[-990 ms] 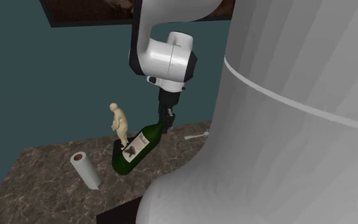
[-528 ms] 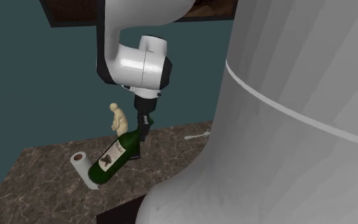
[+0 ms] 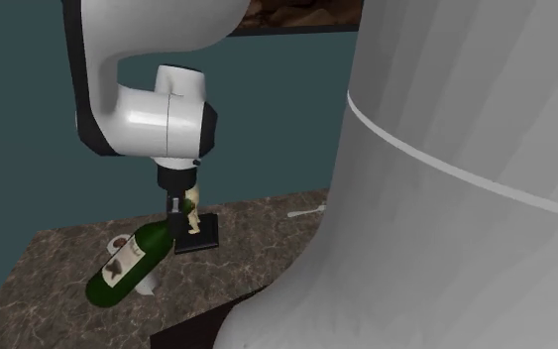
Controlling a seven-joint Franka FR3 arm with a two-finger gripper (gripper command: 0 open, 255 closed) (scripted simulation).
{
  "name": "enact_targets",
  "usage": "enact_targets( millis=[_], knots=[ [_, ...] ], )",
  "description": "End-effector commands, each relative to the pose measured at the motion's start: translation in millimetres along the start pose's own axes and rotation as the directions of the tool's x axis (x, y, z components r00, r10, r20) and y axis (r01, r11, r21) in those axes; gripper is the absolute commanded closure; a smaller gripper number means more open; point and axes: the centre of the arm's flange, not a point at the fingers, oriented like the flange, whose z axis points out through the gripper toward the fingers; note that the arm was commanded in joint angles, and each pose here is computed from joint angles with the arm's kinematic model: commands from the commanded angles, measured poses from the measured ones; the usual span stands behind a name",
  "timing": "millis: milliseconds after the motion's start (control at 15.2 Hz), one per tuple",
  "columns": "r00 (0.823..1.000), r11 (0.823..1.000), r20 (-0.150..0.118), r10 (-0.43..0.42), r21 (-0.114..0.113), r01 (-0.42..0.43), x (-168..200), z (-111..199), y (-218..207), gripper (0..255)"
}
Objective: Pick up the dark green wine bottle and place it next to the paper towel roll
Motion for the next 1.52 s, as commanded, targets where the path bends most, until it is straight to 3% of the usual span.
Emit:
enact_targets(
  millis=[0, 1452],
  knots=[
    [1.000, 1.000, 0.000, 0.002, 0.000, -0.002, 26, 6, -4, 255],
    [1.000, 1.000, 0.000, 0.002, 0.000, -0.002, 301, 88, -52, 255]
  ],
)
